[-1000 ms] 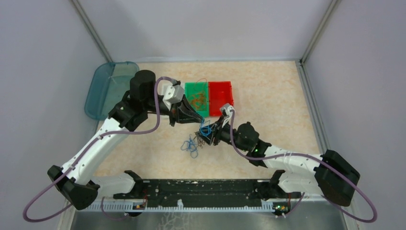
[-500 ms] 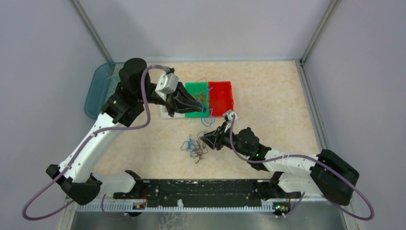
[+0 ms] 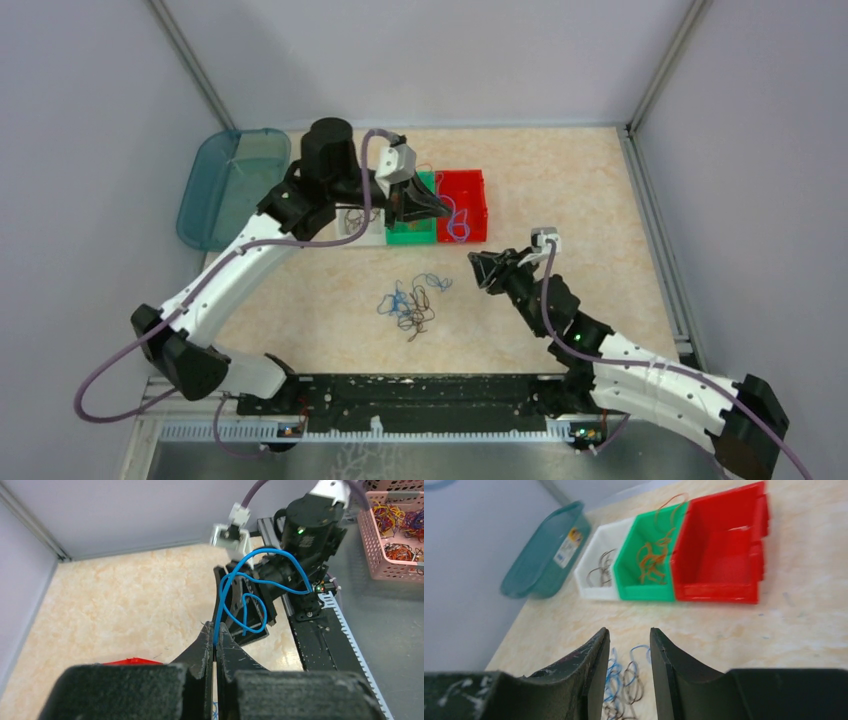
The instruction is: Untangle the cables
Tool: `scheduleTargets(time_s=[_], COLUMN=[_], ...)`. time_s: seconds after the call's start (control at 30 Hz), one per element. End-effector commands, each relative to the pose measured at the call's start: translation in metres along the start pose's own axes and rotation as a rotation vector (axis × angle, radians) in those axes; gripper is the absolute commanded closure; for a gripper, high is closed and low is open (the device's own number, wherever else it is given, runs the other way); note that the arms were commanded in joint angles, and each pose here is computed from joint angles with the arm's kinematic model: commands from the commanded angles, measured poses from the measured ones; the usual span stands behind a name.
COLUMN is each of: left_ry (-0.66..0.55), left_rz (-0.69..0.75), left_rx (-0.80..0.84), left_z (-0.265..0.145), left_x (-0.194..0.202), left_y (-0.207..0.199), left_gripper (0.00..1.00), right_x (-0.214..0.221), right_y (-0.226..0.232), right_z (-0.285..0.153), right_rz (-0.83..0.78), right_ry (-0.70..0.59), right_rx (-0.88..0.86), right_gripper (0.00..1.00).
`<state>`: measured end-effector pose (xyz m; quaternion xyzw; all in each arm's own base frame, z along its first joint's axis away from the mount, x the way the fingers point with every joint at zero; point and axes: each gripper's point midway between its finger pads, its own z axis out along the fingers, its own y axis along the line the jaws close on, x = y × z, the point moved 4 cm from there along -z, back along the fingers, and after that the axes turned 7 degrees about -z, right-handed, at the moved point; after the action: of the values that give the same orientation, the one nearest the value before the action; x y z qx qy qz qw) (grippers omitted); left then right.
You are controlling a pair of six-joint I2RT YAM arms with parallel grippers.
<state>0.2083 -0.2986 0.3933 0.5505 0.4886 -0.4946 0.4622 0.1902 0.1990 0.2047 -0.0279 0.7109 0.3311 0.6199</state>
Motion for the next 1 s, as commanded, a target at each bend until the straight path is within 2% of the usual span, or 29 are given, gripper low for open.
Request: scheduleTargets(time_s=[0.0,0.2,0.4,0.53,0.63,0.8,0.9,0.97], left_ry=[0.043,0.201,0.326,0.322,0.305,0.343,0.383,0.427], left_rz=[-0.040,-0.133,-0.183,-0.224,-0.268,-0.398,-0.416,-0.403], left_rx=[-0.006,0.034,-0.061,-0.064,-0.002,0.053,-0.007,-0.083], left_z=[0.024,0.056,0.079,0.085,0.088,0.092,0.085,0.077], left_x=[0.024,0.077,0.131,0.154,0.168,0.198,0.214,0.228], left_y=[0.031,0.079,0.134,0.153,0.154,0.160,0.172,0.181], left_gripper=[1.00,1.00,1.00,1.00,0.99,0.91,0.82,0.81], right_x=[-0.034,-0.041,-0.044,-0.049,-0.051,-0.052,-0.052,-0.052], right_y=[-0.029,-0.051,-0.076,-0.082,-0.082,-0.080,-0.079,-0.078], right_z=[-0.001,-0.004,-0.018,-0.026,-0.028,-0.027,-0.027,-0.027], right_rz=[-0.077,-0.101,-0.095,-0.088,-0.084,-0.086,-0.087,-0.087], right_ry=[-0.073,-0.069,-0.097,-0.129,-0.137,-0.128,-0.124,-0.121], right_rx=[0.243,0.372,0.482,0.496,0.491,0.478,0.476,0.471], right_gripper=[0.64,0.68,0.72,0.74,0.74,0.75,0.75,0.75])
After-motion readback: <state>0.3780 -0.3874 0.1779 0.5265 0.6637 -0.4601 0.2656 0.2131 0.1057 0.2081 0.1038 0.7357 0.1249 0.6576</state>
